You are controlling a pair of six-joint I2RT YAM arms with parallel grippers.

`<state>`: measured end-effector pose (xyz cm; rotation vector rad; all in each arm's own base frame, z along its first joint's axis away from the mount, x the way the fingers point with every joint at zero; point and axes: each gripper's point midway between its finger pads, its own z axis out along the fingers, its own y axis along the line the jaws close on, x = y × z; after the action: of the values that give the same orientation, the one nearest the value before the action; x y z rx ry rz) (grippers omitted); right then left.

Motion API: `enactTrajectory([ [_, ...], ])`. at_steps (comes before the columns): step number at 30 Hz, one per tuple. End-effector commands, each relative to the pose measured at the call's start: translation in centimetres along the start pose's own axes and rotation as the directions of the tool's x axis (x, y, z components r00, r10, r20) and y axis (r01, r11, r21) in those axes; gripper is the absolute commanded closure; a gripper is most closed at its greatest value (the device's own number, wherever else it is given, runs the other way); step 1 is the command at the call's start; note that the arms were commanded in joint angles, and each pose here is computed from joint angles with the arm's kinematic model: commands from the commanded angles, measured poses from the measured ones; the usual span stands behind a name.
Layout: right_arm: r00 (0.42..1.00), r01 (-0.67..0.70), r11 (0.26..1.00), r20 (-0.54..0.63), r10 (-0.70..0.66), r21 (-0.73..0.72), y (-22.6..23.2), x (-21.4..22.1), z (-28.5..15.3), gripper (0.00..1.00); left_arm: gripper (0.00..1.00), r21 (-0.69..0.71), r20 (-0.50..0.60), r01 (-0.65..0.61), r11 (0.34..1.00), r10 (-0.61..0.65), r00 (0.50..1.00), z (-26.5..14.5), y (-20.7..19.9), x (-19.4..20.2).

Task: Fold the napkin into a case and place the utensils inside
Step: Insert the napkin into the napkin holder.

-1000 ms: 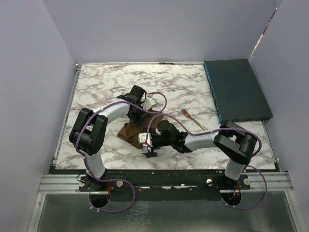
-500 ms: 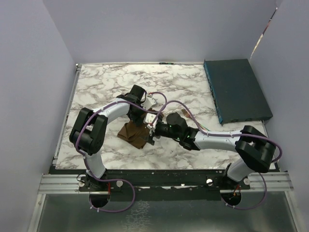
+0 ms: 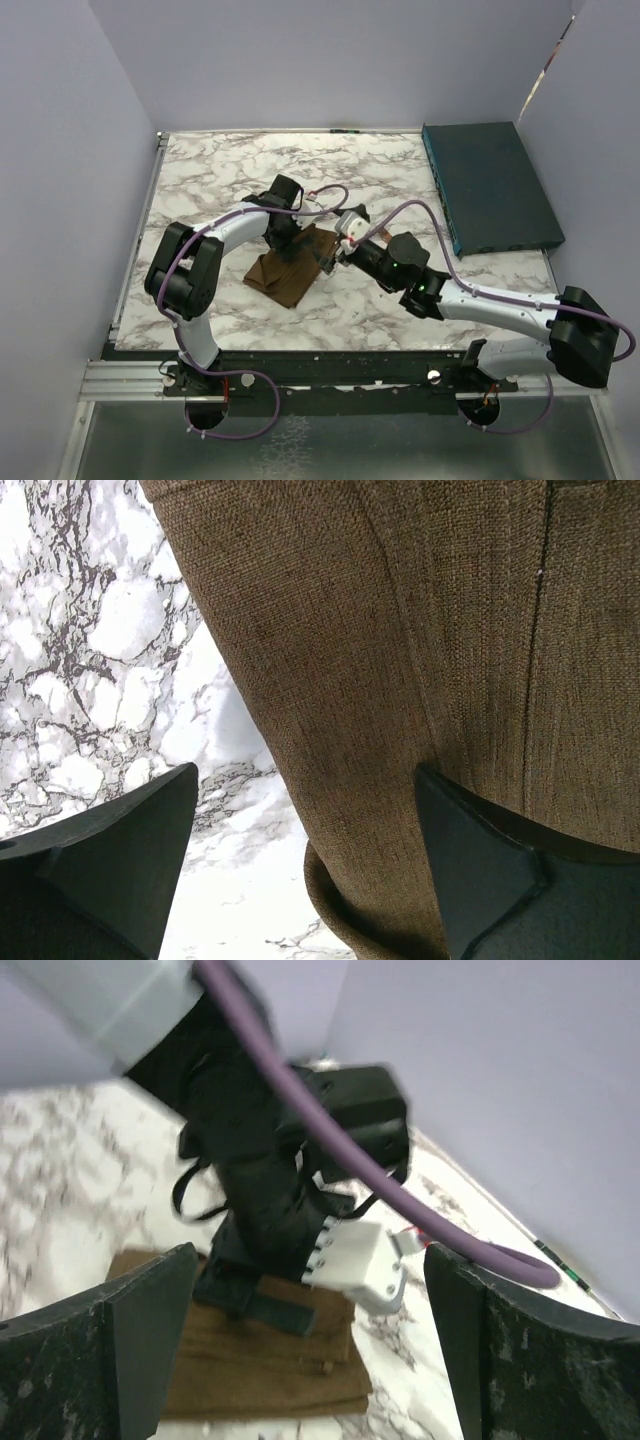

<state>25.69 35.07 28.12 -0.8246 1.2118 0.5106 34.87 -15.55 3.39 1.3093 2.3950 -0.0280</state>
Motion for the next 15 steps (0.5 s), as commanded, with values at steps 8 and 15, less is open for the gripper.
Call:
enactTrajectory([
  [8, 0.94, 0.16, 0.877, -0.2, -0.275, -0.453, 8.8, 12.9, -6.9, 0.0, 0.11, 0.074, -0.007, -0.007, 0.997, 0.007, 1.0, 0.8, -1.4, 0.2],
  [15, 0.932, 0.157, 0.858, -0.214, -0.292, -0.488, 10.2, 15.9, -6.0, 0.02, 0.11, 0.116, -0.012, -0.014, 0.993, 0.015, 1.0, 0.8, -2.1, 0.4],
])
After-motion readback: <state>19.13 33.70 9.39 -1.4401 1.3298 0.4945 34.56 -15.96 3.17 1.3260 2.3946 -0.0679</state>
